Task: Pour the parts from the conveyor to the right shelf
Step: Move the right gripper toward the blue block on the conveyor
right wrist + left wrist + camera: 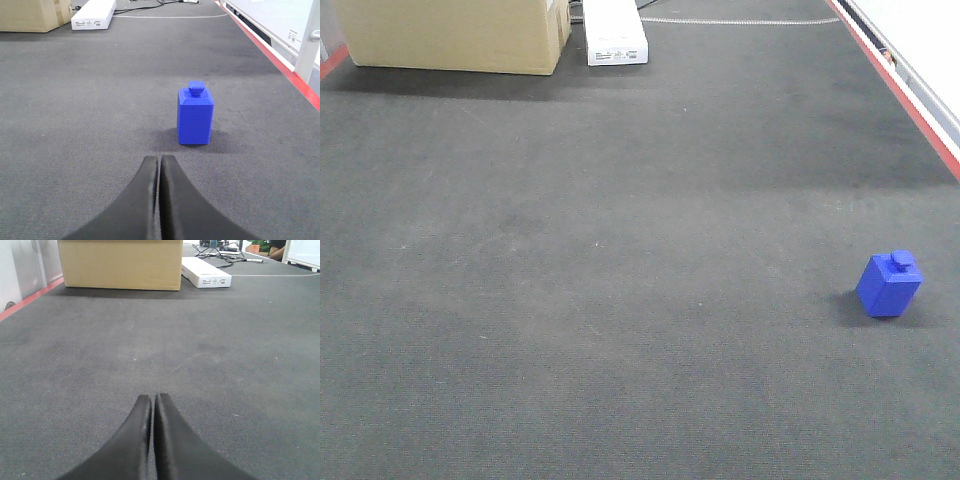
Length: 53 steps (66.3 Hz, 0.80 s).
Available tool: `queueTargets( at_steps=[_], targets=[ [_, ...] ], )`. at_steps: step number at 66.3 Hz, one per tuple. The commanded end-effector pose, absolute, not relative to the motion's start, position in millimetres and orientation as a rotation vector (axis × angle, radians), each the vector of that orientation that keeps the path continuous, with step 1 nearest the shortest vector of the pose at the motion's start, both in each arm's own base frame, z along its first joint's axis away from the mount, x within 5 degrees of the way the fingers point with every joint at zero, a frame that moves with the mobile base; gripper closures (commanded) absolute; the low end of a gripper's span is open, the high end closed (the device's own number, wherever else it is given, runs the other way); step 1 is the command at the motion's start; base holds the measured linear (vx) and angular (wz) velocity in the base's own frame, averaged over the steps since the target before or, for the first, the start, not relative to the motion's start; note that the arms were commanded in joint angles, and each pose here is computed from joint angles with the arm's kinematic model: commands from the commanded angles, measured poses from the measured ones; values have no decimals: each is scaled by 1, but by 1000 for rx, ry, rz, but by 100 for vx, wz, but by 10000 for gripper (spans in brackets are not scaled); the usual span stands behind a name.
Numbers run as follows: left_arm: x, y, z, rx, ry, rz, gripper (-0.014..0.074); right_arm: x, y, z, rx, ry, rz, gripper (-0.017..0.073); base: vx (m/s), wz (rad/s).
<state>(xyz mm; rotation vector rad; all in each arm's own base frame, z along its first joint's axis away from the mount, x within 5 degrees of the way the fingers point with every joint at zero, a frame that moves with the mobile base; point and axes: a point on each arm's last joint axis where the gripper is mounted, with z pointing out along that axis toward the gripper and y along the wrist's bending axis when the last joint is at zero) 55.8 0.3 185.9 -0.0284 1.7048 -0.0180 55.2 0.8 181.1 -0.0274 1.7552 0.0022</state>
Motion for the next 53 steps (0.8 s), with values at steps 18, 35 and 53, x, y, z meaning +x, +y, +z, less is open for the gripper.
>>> queueTargets(
  at_steps=[18,35,53],
  targets=[
    [55,0,200,-34,1595,-37,600,56,1,186,-37,1678,-11,564,0,0],
    [55,0,200,-34,1595,-37,600,56,1,186,-37,1678,-11,564,0,0],
    [55,0,200,-34,1595,-37,600,56,1,186,-37,1678,-11,564,0,0]
  ],
)
